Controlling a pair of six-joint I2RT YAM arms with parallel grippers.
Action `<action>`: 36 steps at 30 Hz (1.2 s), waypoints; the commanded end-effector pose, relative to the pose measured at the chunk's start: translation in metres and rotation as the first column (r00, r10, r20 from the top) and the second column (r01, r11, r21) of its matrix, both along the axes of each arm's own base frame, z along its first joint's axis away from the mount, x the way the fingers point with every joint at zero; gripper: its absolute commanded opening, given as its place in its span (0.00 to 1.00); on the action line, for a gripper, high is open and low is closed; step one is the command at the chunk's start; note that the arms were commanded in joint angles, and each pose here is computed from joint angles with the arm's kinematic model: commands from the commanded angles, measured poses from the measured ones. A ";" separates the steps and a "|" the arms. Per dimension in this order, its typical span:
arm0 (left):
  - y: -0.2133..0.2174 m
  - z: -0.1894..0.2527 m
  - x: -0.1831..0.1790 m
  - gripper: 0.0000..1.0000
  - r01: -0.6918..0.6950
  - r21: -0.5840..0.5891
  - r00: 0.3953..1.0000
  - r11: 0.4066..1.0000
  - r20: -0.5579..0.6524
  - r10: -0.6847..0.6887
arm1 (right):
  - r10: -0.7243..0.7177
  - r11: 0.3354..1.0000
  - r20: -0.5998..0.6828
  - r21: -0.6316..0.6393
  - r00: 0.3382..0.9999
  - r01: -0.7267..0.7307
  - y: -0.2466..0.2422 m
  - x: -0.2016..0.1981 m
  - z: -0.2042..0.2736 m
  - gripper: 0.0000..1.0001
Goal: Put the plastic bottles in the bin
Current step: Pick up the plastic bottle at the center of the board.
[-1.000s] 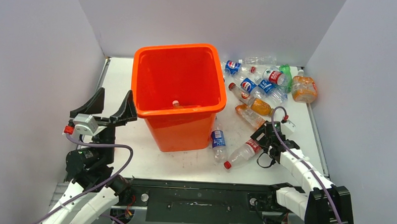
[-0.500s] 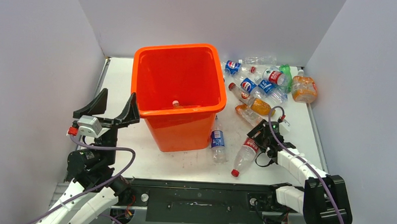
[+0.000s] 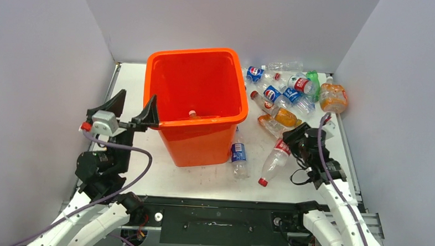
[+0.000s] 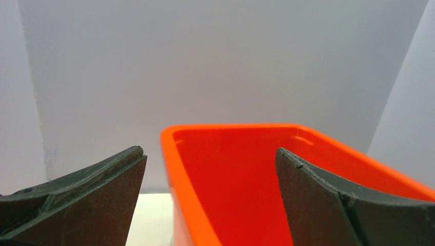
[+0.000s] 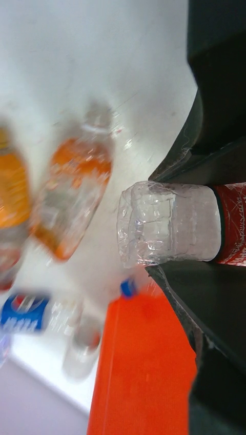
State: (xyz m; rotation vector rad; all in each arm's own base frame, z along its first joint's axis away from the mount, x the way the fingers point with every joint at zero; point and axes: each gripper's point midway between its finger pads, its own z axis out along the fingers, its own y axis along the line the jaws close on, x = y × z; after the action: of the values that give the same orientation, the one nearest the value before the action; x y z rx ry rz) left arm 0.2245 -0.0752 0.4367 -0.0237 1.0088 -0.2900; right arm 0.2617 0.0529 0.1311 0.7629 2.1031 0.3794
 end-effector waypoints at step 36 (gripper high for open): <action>-0.279 0.072 -0.119 0.96 0.978 -0.034 0.185 0.205 -0.310 -0.932 | 0.094 0.600 0.996 -0.067 -0.013 -0.797 0.107 -0.111 0.513 0.05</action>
State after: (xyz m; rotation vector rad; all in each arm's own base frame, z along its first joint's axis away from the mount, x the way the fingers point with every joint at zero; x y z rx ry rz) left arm 0.0985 -0.3516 0.4970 0.8805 1.2287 -1.4856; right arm 0.1759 0.1623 0.6230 -0.1186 0.9015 1.4076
